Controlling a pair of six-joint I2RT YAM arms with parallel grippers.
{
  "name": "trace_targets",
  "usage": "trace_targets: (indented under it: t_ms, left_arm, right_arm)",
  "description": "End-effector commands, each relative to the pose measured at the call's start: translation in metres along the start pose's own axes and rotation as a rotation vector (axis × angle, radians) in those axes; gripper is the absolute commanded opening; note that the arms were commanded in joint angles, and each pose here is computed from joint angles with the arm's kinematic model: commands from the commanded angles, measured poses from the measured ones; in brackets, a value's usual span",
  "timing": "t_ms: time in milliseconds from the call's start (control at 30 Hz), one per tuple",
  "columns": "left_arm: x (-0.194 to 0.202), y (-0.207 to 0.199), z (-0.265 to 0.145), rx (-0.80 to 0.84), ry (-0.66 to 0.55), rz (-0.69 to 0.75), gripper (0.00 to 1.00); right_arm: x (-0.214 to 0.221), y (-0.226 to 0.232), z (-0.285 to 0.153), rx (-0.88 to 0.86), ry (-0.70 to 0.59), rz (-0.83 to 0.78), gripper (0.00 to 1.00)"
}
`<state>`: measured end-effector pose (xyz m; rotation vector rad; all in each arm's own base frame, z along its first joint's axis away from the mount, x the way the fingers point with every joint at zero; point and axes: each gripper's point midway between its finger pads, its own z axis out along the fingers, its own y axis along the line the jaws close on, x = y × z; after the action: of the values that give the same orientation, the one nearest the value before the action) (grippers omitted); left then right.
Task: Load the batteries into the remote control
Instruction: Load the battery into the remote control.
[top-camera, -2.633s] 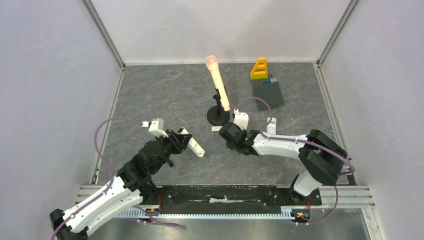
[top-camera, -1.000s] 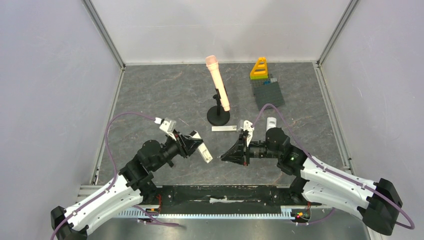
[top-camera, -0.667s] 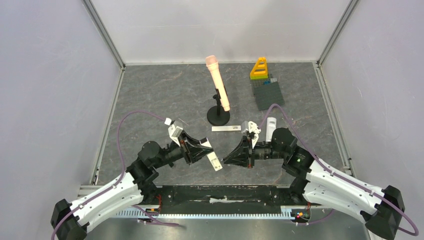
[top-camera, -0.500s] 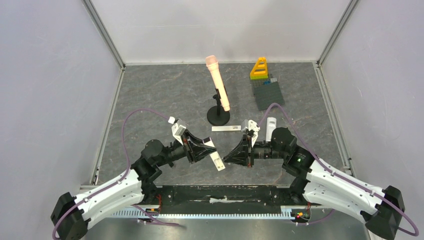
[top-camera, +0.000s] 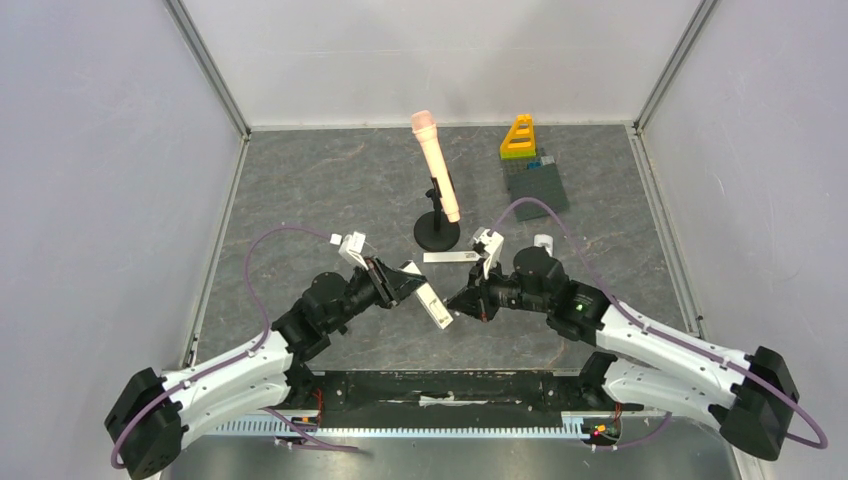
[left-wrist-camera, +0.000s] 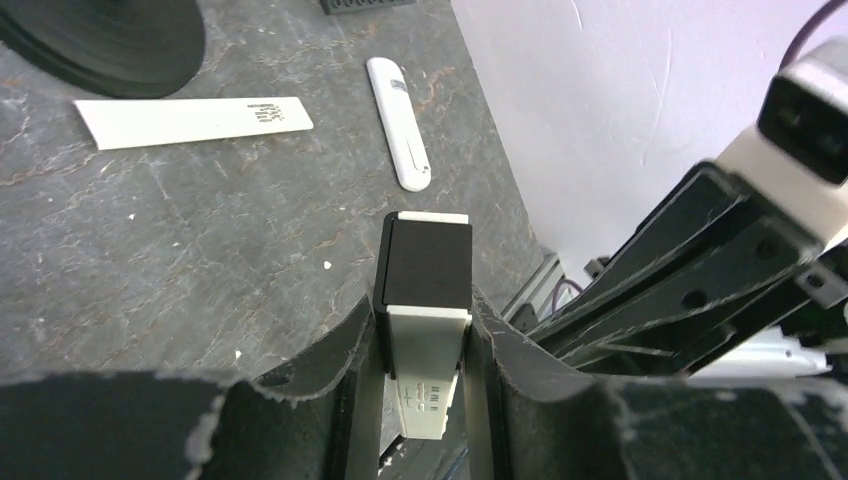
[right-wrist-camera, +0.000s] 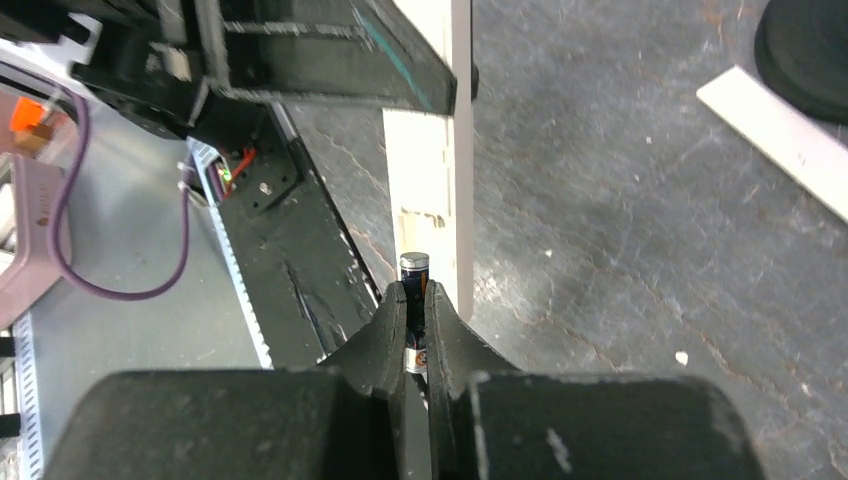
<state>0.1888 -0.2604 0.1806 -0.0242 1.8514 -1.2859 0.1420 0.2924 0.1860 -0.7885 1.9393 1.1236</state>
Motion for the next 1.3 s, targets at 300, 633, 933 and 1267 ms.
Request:
trace_targets:
  t_ms: [300, 633, 933, 1267]
  left_arm:
    - [-0.010, 0.014, 0.001, -0.054, -0.025, -0.301, 0.02]
    - [-0.010, 0.015, -0.002, -0.033, -0.017, -0.335, 0.02]
    - [-0.011, 0.011, -0.003, -0.015, -0.014, -0.375, 0.02]
    - [-0.014, 0.014, -0.003, -0.025, -0.026, -0.405, 0.02]
  right_arm:
    - [-0.003, -0.004, 0.022, 0.092, 0.040, -0.001, 0.00]
    - [-0.002, -0.009, 0.035, 0.140, 0.061, -0.010, 0.00]
    - [0.002, -0.011, 0.041, 0.162, 0.098, -0.022, 0.03]
    - [0.018, -0.018, 0.041, 0.212, 0.195, -0.056, 0.08]
